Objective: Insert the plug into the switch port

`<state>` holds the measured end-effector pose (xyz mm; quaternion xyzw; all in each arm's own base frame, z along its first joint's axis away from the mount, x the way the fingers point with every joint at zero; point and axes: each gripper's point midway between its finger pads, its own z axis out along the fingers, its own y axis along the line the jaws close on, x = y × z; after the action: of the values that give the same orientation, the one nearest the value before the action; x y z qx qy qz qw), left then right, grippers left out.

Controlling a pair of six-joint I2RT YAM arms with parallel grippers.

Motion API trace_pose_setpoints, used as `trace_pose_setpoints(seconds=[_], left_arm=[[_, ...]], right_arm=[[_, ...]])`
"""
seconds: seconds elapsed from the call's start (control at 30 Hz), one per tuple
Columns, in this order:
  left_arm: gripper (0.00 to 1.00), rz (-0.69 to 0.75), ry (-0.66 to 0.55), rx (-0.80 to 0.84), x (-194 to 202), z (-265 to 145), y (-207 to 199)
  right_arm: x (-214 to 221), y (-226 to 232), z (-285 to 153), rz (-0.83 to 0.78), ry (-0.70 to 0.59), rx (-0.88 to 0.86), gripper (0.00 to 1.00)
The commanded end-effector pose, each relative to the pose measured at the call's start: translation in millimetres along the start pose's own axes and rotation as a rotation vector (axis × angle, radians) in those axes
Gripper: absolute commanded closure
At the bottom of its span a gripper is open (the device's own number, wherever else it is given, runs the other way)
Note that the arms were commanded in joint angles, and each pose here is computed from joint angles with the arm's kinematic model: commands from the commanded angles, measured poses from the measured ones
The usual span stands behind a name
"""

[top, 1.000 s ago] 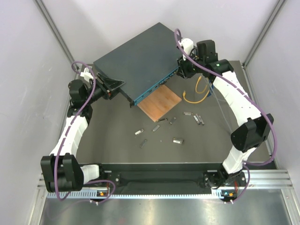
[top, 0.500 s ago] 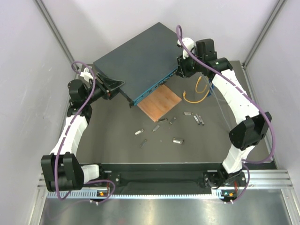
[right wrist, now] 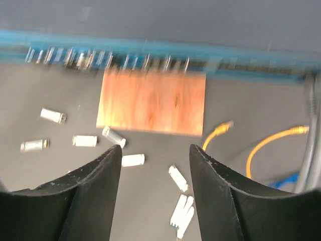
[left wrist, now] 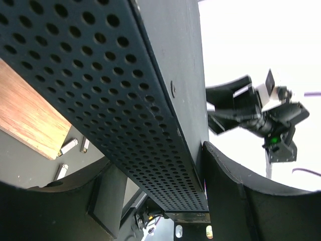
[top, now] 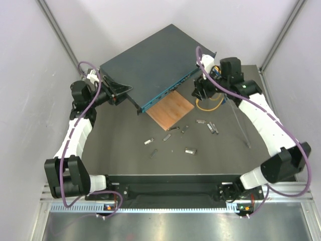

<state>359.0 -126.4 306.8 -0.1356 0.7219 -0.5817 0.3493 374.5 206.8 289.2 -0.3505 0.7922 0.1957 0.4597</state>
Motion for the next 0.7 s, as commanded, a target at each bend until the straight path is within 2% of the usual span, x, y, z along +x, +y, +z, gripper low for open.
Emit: trace_pose_setpoints(seconds=[0.0, 0.03, 0.1, 0.17, 0.27, 0.37, 0.43, 0.57, 0.67], left_arm=[[0.93, 0.130, -0.152, -0.045, -42.8, 2.8, 14.7], [0.89, 0.130, -0.151, -0.042, -41.8, 2.6, 13.1], [0.74, 0.135, -0.153, -0.034, -41.5, 0.7, 8.2], [0.56, 0.138, -0.155, -0.025, -41.3, -0.8, 2.5], [0.40, 0.160, -0.167, -0.013, -40.8, -5.0, -8.4], [0.32, 0.184, -0.182, 0.000, -40.5, -9.6, -20.6], [0.31, 0.203, -0.191, 0.011, -40.9, -14.1, -30.1], [0.25, 0.237, -0.230, 0.028, -41.8, -23.8, -45.4], [0.18, 0.241, -0.262, 0.036, -40.6, -30.7, -54.0]], right_arm=[[1.8, 2.0, -31.3, -0.048, -0.044, 0.003, 0.44], [14.0, -2.5, -35.7, -0.037, -0.015, 0.013, 0.43], [42.3, -5.3, -39.5, -0.036, 0.037, 0.023, 0.43], [77.6, -13.2, -44.5, -0.016, 0.097, 0.045, 0.43], [123.2, -27.8, -49.3, 0.004, 0.187, 0.097, 0.43], [162.2, -37.7, -51.4, 0.018, 0.280, 0.124, 0.44], [177.4, -38.0, -52.1, -0.008, 0.316, 0.113, 0.46], [196.8, -4.8, -46.4, -0.023, 0.335, -0.036, 0.46], [208.9, 28.4, -36.8, -0.094, 0.384, -0.134, 0.41]])
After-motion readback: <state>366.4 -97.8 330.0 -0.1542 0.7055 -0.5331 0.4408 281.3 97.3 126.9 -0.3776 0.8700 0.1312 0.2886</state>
